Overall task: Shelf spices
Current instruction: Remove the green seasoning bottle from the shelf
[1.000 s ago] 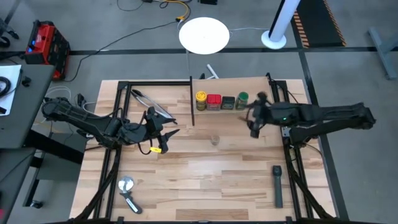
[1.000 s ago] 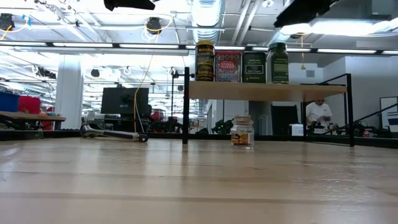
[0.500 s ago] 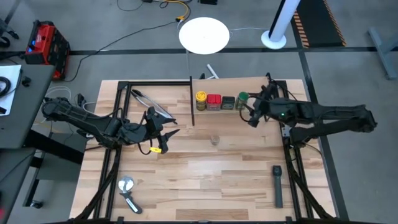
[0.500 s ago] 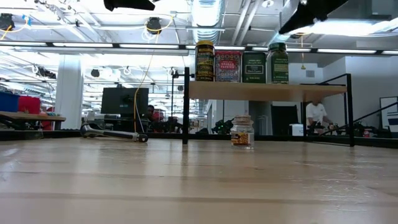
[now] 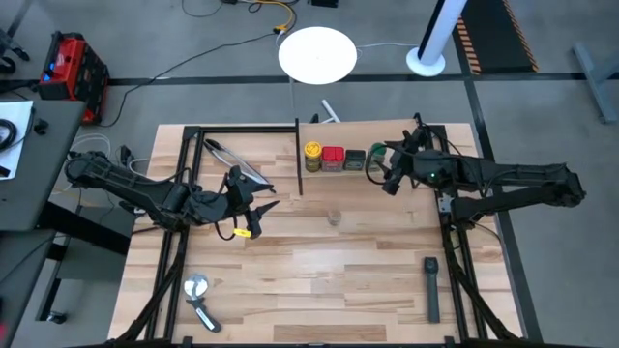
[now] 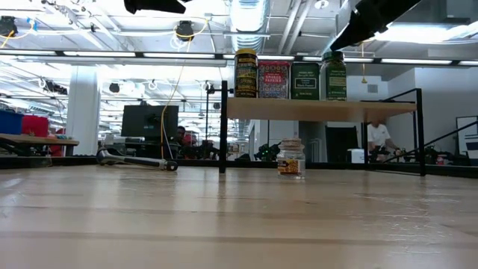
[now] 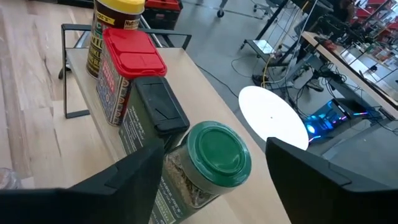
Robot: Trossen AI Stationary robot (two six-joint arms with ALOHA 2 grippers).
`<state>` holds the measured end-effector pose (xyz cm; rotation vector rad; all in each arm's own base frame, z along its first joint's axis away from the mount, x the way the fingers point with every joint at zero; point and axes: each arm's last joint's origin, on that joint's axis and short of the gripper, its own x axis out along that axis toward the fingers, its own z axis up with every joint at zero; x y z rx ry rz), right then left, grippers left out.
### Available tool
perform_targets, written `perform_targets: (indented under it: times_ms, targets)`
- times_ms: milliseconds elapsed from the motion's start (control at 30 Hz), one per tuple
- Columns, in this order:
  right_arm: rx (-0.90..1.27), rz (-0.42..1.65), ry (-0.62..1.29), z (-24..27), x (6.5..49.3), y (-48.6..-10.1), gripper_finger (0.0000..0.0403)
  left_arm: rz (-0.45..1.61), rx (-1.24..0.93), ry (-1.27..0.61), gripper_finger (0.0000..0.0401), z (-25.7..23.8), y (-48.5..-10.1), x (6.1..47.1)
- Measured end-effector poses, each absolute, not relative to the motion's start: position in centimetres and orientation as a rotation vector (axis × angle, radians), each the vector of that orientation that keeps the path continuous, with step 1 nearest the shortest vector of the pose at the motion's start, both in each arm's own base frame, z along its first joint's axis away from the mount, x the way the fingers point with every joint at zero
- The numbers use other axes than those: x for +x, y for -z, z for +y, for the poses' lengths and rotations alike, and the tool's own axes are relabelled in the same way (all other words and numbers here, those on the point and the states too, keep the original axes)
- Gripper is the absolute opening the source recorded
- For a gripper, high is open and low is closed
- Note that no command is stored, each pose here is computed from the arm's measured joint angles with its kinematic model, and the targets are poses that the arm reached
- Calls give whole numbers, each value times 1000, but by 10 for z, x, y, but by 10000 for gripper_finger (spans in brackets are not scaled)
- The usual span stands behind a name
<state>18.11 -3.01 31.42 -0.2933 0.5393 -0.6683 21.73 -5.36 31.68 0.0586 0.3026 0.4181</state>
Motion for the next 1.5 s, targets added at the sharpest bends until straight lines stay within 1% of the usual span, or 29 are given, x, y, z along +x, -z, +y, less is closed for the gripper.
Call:
perform_targets:
  times_ms: [167,333,533,733,1100,1500]
  targets:
    - [-237,522,689,-33,181,-314,295,304,59,-418,201,-54,-317,217]
    - [-135,514,595,-41,181,-313,296,304,58,-418,201,-54,-317,217]
    - [-107,539,630,-55,177,-311,296,304,58,-418,201,-54,-317,217]
    - [-60,539,562,-62,175,-310,296,304,58,-419,201,-54,-317,217]
    - [-67,547,496,-70,173,-310,292,305,61,-418,201,-54,-317,217]
    - [-77,552,492,-71,173,-310,289,304,58,-419,201,-53,-317,217]
